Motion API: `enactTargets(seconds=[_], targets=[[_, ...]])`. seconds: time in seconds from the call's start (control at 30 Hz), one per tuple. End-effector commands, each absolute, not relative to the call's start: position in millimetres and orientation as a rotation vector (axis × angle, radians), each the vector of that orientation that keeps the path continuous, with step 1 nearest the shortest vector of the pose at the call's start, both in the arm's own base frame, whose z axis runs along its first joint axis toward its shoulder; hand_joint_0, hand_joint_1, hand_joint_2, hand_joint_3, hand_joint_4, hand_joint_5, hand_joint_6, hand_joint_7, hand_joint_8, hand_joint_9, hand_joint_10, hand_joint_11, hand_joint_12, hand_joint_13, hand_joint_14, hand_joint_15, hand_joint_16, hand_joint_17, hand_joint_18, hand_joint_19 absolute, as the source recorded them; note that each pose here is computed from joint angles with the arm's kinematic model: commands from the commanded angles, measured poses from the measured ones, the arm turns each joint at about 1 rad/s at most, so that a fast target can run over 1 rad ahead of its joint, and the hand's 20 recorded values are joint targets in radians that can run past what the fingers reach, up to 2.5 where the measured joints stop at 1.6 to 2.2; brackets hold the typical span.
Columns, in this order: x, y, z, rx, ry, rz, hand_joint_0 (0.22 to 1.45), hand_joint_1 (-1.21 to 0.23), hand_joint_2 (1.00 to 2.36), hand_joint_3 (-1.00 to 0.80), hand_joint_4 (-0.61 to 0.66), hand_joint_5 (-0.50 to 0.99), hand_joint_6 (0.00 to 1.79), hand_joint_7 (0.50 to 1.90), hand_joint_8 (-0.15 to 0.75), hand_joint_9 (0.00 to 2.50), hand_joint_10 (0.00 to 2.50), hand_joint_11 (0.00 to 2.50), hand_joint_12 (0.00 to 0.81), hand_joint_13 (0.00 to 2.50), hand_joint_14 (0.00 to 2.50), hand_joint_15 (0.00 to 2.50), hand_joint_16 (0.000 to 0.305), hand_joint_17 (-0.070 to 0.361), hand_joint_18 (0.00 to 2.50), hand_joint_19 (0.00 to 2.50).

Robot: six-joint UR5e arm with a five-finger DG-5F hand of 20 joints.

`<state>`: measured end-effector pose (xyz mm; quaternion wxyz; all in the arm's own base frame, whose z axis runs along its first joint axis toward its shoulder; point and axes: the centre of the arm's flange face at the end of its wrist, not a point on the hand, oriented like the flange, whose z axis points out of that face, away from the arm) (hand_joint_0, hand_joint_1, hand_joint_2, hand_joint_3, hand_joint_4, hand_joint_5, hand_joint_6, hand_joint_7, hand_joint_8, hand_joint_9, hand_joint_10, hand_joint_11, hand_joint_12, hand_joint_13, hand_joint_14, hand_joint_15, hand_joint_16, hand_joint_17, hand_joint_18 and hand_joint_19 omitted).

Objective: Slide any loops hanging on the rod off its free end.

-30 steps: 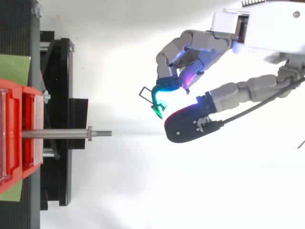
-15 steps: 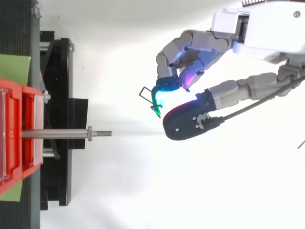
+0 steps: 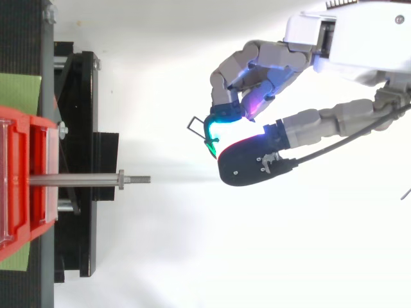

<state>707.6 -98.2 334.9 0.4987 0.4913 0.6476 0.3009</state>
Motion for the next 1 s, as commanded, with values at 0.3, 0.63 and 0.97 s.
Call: enactTargets(seconds=[0.3, 0.63, 0.97], targets=[[707.8, -98.4, 334.4, 1.189, 1.567, 0.728, 0.56, -0.79, 1.02, -0.18, -0.03, -0.14, 0.88, 1.08, 0.231, 0.93, 0.02, 0.56, 0.324, 0.48, 0.01, 0.20, 0.046, 0.104, 0.50, 0.35], [707.5, -98.4, 335.5, 1.188, 1.566, 0.728, 0.56, -0.69, 1.01, -0.37, 0.06, -0.13, 0.89, 1.06, 0.239, 0.93, 0.02, 0.56, 0.325, 0.49, 0.01, 0.21, 0.046, 0.105, 0.51, 0.35], [707.8, -98.4, 334.4, 1.189, 1.567, 0.728, 0.53, -0.62, 1.01, -0.26, 0.01, -0.10, 0.89, 1.05, 0.235, 0.96, 0.02, 0.54, 0.327, 0.47, 0.01, 0.21, 0.046, 0.104, 0.44, 0.37]])
